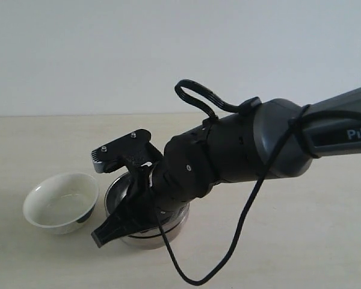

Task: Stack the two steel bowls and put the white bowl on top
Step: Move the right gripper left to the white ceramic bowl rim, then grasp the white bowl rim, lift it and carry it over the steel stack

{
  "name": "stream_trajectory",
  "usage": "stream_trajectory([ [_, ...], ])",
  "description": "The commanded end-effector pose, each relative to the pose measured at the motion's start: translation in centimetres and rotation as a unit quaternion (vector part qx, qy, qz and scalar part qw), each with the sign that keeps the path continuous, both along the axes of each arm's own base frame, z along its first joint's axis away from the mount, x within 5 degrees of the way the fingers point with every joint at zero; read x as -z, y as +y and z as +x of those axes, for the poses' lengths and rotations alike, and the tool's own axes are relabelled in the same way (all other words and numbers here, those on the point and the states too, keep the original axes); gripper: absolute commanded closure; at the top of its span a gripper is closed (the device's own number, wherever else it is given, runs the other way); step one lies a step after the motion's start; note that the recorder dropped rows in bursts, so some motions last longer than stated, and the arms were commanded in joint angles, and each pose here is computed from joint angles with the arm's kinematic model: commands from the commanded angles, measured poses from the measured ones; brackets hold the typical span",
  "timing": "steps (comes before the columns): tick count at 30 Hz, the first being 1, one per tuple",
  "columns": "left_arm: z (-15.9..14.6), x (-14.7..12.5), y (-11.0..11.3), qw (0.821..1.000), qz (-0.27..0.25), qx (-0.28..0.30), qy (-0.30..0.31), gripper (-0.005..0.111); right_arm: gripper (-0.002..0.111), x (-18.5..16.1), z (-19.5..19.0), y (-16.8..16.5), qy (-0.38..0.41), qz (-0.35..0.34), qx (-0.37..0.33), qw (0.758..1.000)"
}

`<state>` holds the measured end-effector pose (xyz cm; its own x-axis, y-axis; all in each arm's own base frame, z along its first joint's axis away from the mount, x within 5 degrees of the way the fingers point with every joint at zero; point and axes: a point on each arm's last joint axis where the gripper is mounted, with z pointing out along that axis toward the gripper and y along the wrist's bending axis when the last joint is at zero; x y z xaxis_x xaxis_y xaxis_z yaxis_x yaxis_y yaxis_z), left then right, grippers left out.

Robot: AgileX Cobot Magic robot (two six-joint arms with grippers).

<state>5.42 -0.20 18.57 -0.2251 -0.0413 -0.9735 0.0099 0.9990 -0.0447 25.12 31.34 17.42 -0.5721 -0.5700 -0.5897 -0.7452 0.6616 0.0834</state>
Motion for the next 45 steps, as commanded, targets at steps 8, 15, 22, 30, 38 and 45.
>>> stream_trajectory([
  [8,0.0,0.0,0.0,1.000,-0.002,0.002,-0.004,0.103,0.108,-2.5,0.5,0.4,-0.082,0.050,-0.020,0.995],
  [15,0.0,0.0,0.0,1.000,-0.002,0.002,-0.004,0.103,0.108,-7.0,-0.6,0.0,-0.132,0.090,-0.037,0.987],
  [22,0.0,0.0,0.0,1.000,-0.002,0.002,-0.004,0.103,0.078,-5.4,-2.1,1.5,-0.135,0.058,-0.093,0.985],
  [30,0.0,0.0,0.0,1.000,-0.002,0.002,-0.004,0.103,0.040,-2.7,-3.7,5.0,-0.173,0.040,-0.174,0.969],
  [38,0.0,0.0,0.0,1.000,-0.002,0.002,-0.004,0.103,0.040,-0.7,-2.8,8.5,-0.173,0.019,-0.208,0.963],
  [45,0.0,0.0,0.0,1.000,-0.002,0.002,-0.004,0.103,0.041,0.8,-1.7,10.6,-0.165,0.006,-0.217,0.962],
])
